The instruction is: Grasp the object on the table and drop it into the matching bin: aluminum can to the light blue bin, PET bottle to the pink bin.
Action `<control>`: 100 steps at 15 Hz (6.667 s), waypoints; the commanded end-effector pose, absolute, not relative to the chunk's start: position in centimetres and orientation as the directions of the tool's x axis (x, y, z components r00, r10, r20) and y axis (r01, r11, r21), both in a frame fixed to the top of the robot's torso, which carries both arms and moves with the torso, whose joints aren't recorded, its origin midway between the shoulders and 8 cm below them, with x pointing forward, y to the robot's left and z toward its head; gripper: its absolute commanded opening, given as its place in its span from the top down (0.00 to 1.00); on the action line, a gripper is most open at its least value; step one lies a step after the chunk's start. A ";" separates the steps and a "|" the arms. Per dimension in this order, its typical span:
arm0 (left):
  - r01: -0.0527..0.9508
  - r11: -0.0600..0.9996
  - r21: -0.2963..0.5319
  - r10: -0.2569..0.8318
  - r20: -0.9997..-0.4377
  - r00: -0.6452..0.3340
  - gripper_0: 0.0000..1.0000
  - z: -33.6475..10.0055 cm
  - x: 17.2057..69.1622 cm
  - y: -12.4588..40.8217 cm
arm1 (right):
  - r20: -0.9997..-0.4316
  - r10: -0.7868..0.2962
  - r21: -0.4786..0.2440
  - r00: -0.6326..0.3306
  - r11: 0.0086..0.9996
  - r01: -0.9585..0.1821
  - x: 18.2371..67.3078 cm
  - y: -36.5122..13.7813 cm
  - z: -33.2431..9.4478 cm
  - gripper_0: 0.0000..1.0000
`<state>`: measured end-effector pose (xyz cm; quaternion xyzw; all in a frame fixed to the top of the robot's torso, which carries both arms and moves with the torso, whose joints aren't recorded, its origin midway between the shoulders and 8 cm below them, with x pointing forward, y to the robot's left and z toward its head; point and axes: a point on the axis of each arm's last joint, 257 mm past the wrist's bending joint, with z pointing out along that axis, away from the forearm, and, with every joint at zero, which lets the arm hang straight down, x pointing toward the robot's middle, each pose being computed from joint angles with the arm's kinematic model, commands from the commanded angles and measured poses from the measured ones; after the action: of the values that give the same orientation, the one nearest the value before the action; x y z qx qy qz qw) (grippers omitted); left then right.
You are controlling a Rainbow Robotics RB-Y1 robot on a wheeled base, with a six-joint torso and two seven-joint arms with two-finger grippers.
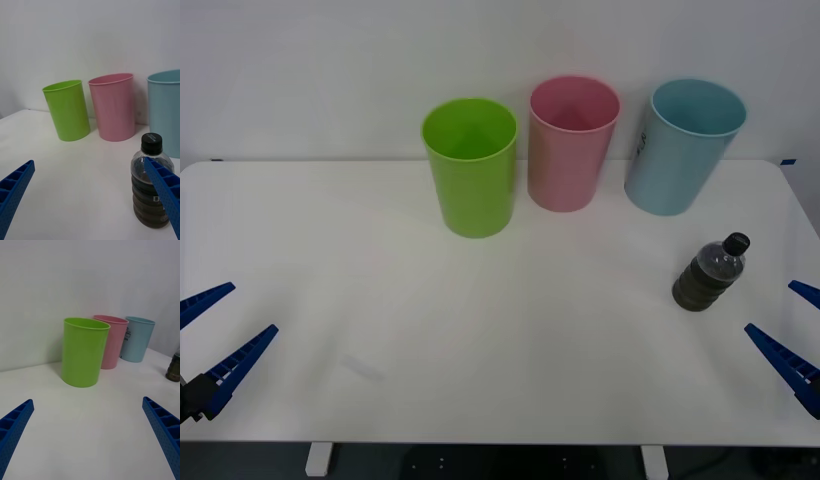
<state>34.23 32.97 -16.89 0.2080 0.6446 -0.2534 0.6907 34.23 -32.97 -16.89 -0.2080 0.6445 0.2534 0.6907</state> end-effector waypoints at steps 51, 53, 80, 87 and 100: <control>0.618 0.785 -0.039 -0.082 -0.996 0.041 0.00 -16.9 34.2 33.0 | -0.999 -0.032 -0.026 -0.010 0.940 -0.340 50.5 -33.8 -29.2 0.00; 0.618 0.785 -0.039 -0.082 -0.996 0.041 0.00 -16.9 34.2 33.0 | -0.999 -0.036 -0.030 -0.010 0.940 -0.339 51.0 -33.3 -29.1 0.00; 0.618 0.785 -0.039 -0.082 -0.996 0.041 0.00 -16.9 34.2 33.0 | -0.985 0.172 0.146 0.024 0.899 -0.414 46.7 -30.2 -21.7 1.00; 0.618 0.785 -0.039 -0.082 -0.996 0.041 0.00 -16.9 34.2 33.0 | -0.952 0.302 0.240 0.036 0.819 -0.521 46.1 -26.6 -14.3 1.00; 0.618 0.785 -0.039 -0.082 -0.996 0.041 0.00 -16.9 34.2 33.0 | -0.961 0.234 0.088 0.146 0.761 -0.642 50.8 -21.2 -2.1 1.00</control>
<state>34.23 32.97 -16.89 0.2079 0.6445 -0.2534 0.6907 50.26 -21.39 -2.64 -0.1742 0.5817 0.3020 0.7349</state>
